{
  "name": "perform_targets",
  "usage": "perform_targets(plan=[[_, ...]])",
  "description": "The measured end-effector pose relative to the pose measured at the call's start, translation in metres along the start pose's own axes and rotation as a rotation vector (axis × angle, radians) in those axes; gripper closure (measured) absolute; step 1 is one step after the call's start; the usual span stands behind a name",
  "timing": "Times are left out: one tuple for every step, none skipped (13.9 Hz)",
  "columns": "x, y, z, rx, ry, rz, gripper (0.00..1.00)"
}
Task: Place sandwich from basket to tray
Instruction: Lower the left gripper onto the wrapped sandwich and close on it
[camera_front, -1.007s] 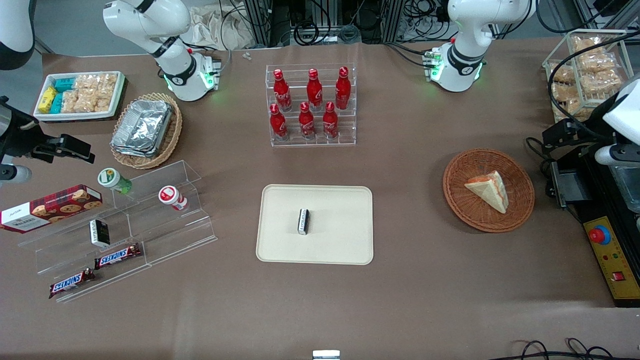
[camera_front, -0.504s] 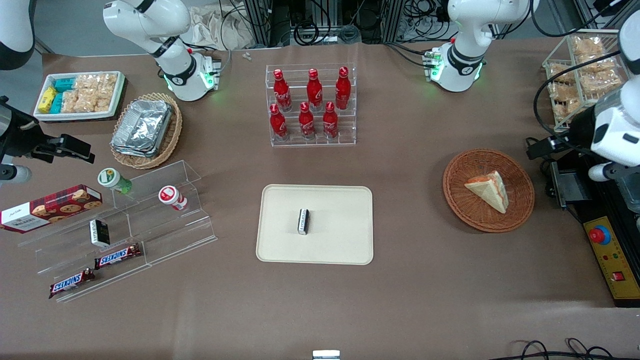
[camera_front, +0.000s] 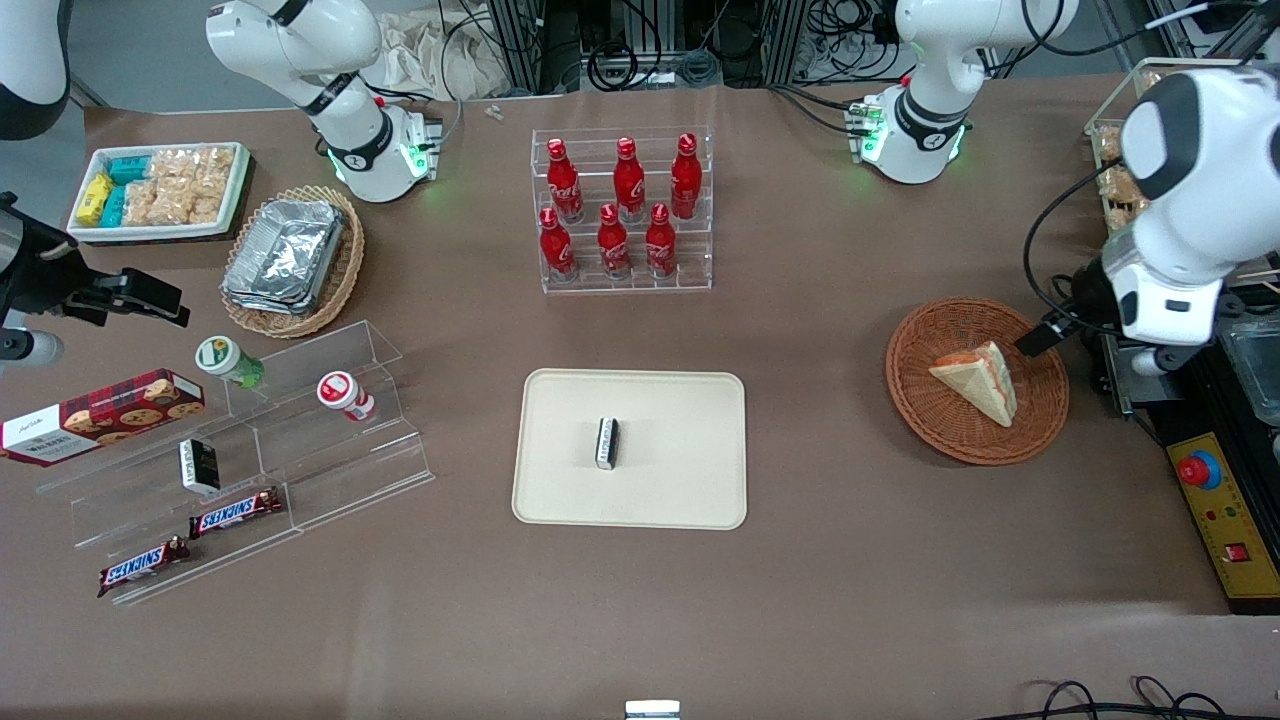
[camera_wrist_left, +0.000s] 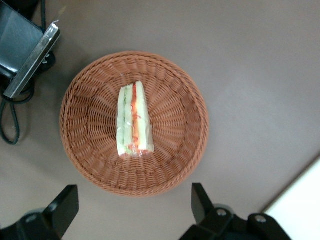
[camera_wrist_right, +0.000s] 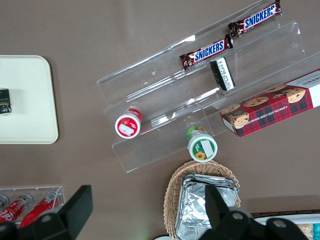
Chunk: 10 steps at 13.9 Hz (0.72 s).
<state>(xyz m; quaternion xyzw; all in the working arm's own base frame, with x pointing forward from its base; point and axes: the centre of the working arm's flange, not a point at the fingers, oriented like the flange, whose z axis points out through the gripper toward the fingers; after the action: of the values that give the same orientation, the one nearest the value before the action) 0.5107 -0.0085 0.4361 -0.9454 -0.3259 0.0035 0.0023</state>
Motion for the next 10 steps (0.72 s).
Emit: perform_targets(plan=[[-0.004,-0.004,0.015,-0.001,0.01,-0.02,0.0],[-0.006,-0.006,0.028,-0.004,0.016,-0.039,0.0],[-0.006,-0.007,0.041,-0.003,0.015,-0.057,0.0],[-0.006,-0.007,0.053,-0.003,0.016,-0.079,0.0],[-0.003,-0.005,0.067,-0.003,0.017,-0.099,0.0],[-0.001,-0.003,0.08,-0.004,0.018,-0.113,0.0],[0.0,-0.002,0.093,-0.007,0.021,-0.124,0.0],[0.002,-0.002,0.105,-0.009,0.023,-0.139,0.0],[0.003,-0.001,0.116,-0.01,0.024,-0.157,0.0],[0.004,0.0,0.126,-0.008,0.021,-0.171,0.0]])
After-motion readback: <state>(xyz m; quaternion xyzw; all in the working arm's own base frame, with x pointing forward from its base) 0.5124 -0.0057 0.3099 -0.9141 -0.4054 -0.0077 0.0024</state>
